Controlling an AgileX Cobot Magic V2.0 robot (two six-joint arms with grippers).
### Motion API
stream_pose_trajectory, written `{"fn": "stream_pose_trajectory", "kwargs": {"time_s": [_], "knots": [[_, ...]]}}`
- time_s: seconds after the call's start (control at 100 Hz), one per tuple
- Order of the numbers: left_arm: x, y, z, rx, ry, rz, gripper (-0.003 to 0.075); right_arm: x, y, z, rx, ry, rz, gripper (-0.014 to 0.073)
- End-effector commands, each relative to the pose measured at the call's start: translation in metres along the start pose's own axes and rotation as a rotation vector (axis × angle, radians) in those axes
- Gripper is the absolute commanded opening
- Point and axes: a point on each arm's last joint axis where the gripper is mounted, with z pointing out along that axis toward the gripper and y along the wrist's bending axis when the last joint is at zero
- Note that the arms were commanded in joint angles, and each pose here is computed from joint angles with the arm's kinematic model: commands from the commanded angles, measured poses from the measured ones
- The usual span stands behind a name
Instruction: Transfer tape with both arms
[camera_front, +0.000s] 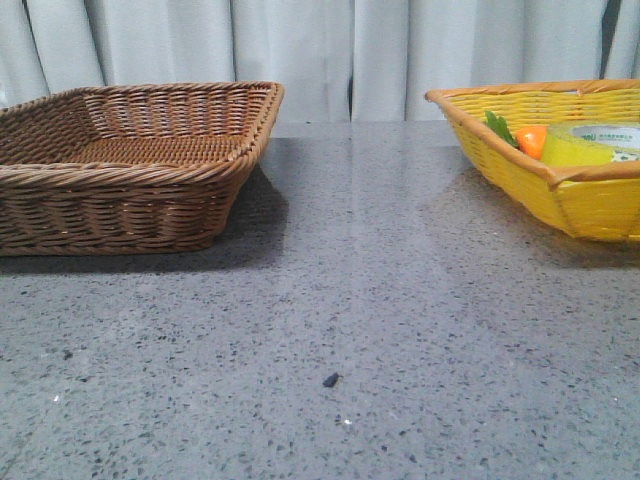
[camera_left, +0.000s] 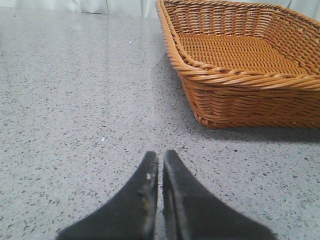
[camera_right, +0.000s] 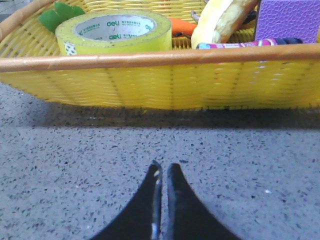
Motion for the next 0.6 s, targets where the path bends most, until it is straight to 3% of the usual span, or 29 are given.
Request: {"fn": "stream_pose_trajectory", "kwargs": {"time_s": [0.0, 0.59], "knots": [[-0.0049, -0.0007, -0.0015, 0.013, -0.099, -0.012, -0.0021, 0.004, -0.0003, 0.0007, 0.005, -0.017, -0.006, -0.0074], [-0.005, -0.0005, -0.0015, 0.01, -0.099, 0.001, -0.0021, 0.004, -0.0003, 0.0007, 0.005, -0.017, -0.006, -0.0074]]}}
